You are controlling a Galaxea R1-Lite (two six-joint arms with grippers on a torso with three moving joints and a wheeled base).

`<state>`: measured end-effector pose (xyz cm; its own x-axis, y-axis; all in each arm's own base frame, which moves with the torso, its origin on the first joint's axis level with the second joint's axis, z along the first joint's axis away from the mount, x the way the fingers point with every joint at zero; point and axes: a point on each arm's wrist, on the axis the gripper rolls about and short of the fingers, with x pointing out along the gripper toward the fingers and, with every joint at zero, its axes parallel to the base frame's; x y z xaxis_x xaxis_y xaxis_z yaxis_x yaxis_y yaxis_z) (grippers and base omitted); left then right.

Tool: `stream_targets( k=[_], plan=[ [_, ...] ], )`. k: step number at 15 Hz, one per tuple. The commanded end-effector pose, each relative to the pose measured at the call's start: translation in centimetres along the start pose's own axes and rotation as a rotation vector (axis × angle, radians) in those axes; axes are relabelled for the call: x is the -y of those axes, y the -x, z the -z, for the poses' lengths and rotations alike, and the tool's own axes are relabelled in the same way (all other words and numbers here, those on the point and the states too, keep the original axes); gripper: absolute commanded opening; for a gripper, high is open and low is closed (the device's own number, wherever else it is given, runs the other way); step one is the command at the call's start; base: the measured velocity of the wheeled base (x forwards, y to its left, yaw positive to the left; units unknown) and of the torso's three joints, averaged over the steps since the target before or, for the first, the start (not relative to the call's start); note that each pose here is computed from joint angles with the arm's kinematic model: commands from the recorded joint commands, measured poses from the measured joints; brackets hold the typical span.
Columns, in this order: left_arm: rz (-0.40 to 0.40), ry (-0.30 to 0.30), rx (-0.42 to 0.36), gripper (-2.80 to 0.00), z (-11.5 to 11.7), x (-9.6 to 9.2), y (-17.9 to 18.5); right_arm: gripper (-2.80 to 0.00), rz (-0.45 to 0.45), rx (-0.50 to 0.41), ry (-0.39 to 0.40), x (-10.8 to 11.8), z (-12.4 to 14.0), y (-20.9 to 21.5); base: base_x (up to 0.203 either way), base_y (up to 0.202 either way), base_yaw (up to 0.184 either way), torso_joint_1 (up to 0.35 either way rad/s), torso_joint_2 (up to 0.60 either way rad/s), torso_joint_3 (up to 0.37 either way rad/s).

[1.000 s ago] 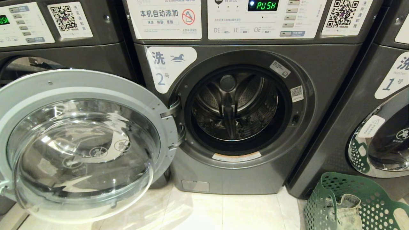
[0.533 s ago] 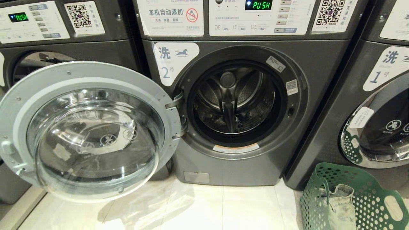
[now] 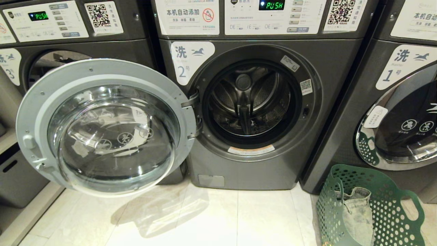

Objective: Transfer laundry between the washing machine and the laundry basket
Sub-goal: Close the washing machine door with the left hand

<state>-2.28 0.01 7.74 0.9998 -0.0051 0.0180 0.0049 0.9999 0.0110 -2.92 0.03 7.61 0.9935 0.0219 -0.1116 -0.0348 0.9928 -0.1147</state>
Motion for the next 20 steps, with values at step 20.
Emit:
stream_targets(
  k=[20],
  plan=[
    [-0.303,-0.101,0.000,-2.80,-30.0,-7.4,-34.1,0.00,0.003,-0.002,-0.048,0.0,0.0,0.0,0.000,0.000,0.000,0.000,0.00,0.000]
  ],
)
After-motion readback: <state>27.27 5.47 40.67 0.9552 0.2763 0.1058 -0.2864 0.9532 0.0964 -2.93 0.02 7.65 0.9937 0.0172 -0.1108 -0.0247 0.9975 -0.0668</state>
